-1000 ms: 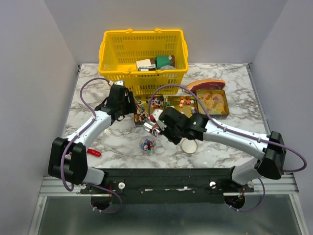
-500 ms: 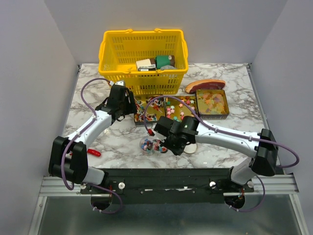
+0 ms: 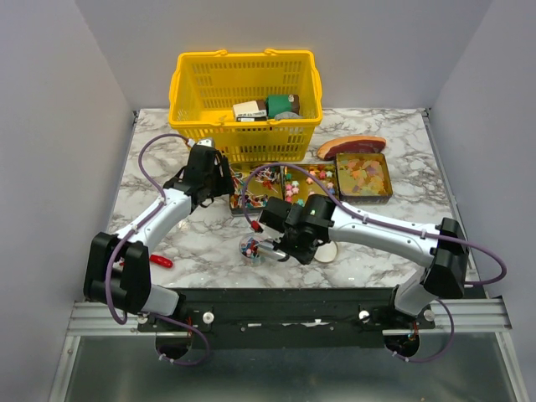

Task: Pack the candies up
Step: Place the fake candies in the packing bottle, then place the spatula at the center of the board, then pick up the bottle lid at the center of the board.

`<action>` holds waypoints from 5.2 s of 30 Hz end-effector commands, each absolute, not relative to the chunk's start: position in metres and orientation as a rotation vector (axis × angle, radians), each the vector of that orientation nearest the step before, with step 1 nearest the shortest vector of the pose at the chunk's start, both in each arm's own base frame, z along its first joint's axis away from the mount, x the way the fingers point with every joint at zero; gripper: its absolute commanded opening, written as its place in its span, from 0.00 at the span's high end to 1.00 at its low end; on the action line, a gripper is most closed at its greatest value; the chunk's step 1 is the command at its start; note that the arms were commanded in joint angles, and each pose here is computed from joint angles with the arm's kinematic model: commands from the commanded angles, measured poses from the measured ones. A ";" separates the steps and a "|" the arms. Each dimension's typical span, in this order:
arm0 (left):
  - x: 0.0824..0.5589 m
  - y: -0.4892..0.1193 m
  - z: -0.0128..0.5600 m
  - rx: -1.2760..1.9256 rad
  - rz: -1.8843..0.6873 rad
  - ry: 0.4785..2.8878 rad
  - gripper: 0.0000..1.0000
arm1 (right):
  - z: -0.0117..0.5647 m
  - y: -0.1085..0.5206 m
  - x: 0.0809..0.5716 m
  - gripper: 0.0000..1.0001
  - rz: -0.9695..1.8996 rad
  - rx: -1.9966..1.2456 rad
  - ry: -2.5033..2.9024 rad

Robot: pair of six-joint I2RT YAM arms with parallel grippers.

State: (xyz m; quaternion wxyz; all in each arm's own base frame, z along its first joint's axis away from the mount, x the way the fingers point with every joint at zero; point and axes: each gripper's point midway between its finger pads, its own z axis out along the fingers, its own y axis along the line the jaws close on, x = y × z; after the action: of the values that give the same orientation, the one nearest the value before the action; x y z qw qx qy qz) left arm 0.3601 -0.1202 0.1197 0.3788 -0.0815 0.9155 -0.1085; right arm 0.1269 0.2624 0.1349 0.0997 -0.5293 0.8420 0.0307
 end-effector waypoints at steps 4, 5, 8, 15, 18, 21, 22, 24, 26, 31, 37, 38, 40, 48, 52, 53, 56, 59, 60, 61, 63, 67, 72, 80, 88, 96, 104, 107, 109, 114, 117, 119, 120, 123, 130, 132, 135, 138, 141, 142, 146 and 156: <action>0.365 -0.124 0.122 -0.208 -0.306 2.333 0.20 | 0.150 0.253 0.127 0.99 0.035 -1.581 2.474; 0.365 -0.124 0.122 -0.209 -0.309 2.333 0.20 | 0.150 0.251 0.127 0.99 0.029 -1.568 2.480; 0.365 -0.125 0.122 -0.209 -0.314 2.332 0.20 | 0.156 0.245 0.128 0.99 0.005 -1.489 2.495; 0.364 -0.121 0.125 -0.219 -0.296 2.312 0.16 | 0.157 0.209 0.149 0.99 -0.067 -0.972 2.574; 0.362 -0.115 0.128 -0.233 -0.275 2.287 0.14 | 0.149 0.185 0.158 0.99 -0.057 -0.668 2.630; 0.361 -0.113 0.131 -0.246 -0.273 2.265 0.13 | 0.140 0.156 0.167 0.99 -0.104 -0.360 2.652; 0.360 -0.113 0.132 -0.253 -0.277 2.262 0.13 | 0.141 0.147 0.168 0.99 -0.096 -0.278 2.637; 0.359 -0.112 0.135 -0.257 -0.277 2.247 0.13 | 0.135 0.134 0.177 0.99 -0.091 -0.095 2.625; 0.357 -0.111 0.135 -0.262 -0.281 2.237 0.11 | 0.112 0.112 0.176 0.99 -0.116 0.050 2.662; 0.355 -0.108 0.139 -0.270 -0.279 2.215 0.05 | 0.076 0.100 0.184 0.99 -0.102 0.220 2.669; 0.350 -0.109 0.146 -0.265 -0.289 2.222 0.01 | 0.044 0.088 0.186 0.99 -0.140 0.360 2.687; 0.347 -0.111 0.148 -0.257 -0.307 2.231 0.01 | 0.041 0.086 0.187 0.99 -0.143 0.374 2.692; 0.343 -0.115 0.151 -0.254 -0.339 2.241 0.01 | 0.036 0.087 0.186 0.99 -0.140 0.381 2.709; 0.316 -0.124 0.154 -0.252 -0.431 2.309 0.01 | 0.032 0.091 0.201 0.70 -0.123 0.375 2.689; 0.302 -0.120 0.163 -0.295 -0.457 2.291 0.01 | 0.038 0.087 0.210 0.56 -0.116 0.384 2.611; 0.298 -0.121 0.168 -0.289 -0.477 2.266 0.01 | 0.039 0.085 0.211 0.54 -0.125 0.388 2.594; 0.292 -0.123 0.172 -0.273 -0.508 2.254 0.01 | 0.050 0.084 0.217 0.52 -0.099 0.368 2.543; 0.288 -0.118 0.173 -0.284 -0.490 2.247 0.01 | 0.063 0.092 0.224 0.52 -0.017 0.289 2.498; 0.287 -0.119 0.174 -0.287 -0.500 2.237 0.01 | 0.068 0.097 0.229 0.52 0.013 0.219 2.477; 0.286 -0.118 0.174 -0.289 -0.504 2.222 0.01 | 0.074 0.106 0.230 0.51 0.083 0.159 2.457; 0.283 -0.118 0.177 -0.287 -0.533 2.168 0.01 | 0.084 0.122 0.235 0.51 0.137 0.028 2.375; 0.284 -0.108 0.178 -0.353 -0.503 2.144 0.01 | 0.089 0.153 0.229 0.50 0.274 -0.088 2.319; 0.279 -0.096 0.172 -0.402 -0.427 2.181 0.01 | 0.057 0.183 0.213 0.49 0.253 -0.194 2.428; 0.269 -0.100 0.167 -0.396 -0.467 2.197 0.01 | 0.030 0.208 0.202 0.49 0.227 -0.235 2.481; 0.261 -0.096 0.168 -0.379 -0.465 2.187 0.01 | 0.047 0.220 0.204 0.49 0.208 -0.230 2.411; 0.258 -0.099 0.164 -0.360 -0.477 2.203 0.01 | 0.039 0.236 0.199 0.49 0.131 -0.312 2.431; 0.256 -0.101 0.164 -0.357 -0.501 2.188 0.01 | 0.014 0.221 0.197 0.51 0.030 -0.222 2.467; 0.256 -0.103 0.163 -0.355 -0.513 2.189 0.01 | 0.007 0.226 0.193 0.56 0.050 -0.248 2.493; 0.257 -0.103 0.162 -0.356 -0.512 2.190 0.01 | 0.004 0.230 0.192 0.67 0.071 -0.261 2.506; 0.256 -0.109 0.161 -0.335 -0.551 2.194 0.01 | -0.001 0.234 0.186 0.96 0.100 -0.273 2.536; 0.257 -0.111 0.160 -0.330 -0.566 2.191 0.01 | 0.012 0.235 0.185 0.99 0.152 -0.269 2.512; 0.257 -0.113 0.158 -0.327 -0.574 2.198 0.01 | 0.025 0.237 0.186 0.99 0.190 -0.271 2.485; 0.257 -0.114 0.158 -0.326 -0.577 2.200 0.01 | 0.034 0.237 0.187 0.99 0.210 -0.286 2.465; 0.256 -0.119 0.162 -0.295 -0.613 2.194 0.01 | 0.077 0.245 0.188 0.99 0.346 -0.316 2.373; 0.254 -0.131 0.185 -0.209 -0.710 2.102 0.01 | 0.213 0.263 0.166 0.99 0.840 -0.458 2.055; 0.252 -0.137 0.202 -0.161 -0.760 2.042 0.01 | 0.259 0.263 0.150 0.99 0.995 -0.517 1.928; 0.243 -0.160 0.232 -0.012 -0.918 1.939 0.01 | 0.312 0.263 0.127 0.99 1.157 -0.589 1.794; 0.227 -0.184 0.264 0.177 -1.091 1.806 0.02 | 0.349 0.266 0.104 0.99 1.278 -0.690 1.697; 0.210 -0.195 0.297 0.349 -1.159 1.661 0.03 | 0.376 0.268 0.077 0.99 1.400 -0.822 1.615; 0.206 -0.197 0.305 0.396 -1.157 1.620 0.03 | 0.380 0.270 0.071 0.99 1.434 -0.850 1.609; 0.173 -0.213 0.346 0.650 -1.287 1.426 0.01 | 0.395 0.275 0.042 0.99 1.596 -0.983 1.568; 0.095 -0.232 0.380 1.124 -1.432 1.125 0.01 | 0.403 0.288 0.029 0.99 1.735 -1.083 1.567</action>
State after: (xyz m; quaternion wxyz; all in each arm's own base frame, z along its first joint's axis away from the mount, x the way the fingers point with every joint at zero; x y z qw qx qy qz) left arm 0.1419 -0.2296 0.3615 0.4921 0.3445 0.5482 -0.5819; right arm 0.0433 0.2881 0.3828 0.3019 -0.3779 0.6179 0.6199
